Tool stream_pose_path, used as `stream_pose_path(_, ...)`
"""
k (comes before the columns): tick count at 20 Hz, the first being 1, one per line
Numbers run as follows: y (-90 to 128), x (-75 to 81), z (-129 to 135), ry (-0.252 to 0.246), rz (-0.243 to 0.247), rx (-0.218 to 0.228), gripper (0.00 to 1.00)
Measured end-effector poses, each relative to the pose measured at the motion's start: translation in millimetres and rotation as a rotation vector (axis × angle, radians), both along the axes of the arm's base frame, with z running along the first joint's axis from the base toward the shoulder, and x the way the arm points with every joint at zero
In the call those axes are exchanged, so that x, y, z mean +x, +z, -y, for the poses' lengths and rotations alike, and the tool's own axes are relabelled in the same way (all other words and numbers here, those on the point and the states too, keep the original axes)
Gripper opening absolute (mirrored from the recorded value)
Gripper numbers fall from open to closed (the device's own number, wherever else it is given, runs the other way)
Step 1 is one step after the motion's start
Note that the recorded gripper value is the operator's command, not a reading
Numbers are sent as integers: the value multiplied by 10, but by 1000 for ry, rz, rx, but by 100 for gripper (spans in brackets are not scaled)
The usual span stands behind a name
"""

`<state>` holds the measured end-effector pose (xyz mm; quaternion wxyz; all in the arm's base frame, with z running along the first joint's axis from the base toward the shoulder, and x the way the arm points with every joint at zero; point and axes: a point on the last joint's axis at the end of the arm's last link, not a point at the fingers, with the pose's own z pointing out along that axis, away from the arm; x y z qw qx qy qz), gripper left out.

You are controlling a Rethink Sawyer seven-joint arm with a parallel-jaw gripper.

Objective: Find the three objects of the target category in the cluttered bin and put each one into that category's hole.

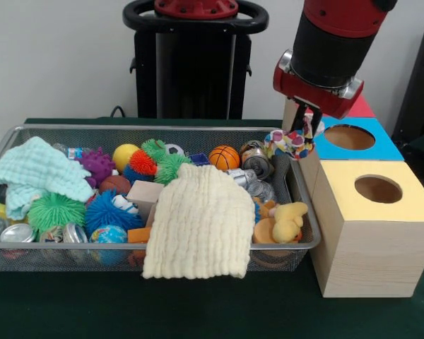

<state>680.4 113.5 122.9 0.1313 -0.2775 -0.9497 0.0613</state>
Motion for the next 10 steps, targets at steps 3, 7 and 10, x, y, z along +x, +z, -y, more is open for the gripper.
stream_pose_path(3, 13, 40, -37, -11, -3, -3, 0)
stream_pose_path(7, 38, 74, -72, -31, -7, -15, 0)
stream_pose_path(10, 59, 112, -115, -46, -7, -23, 0)
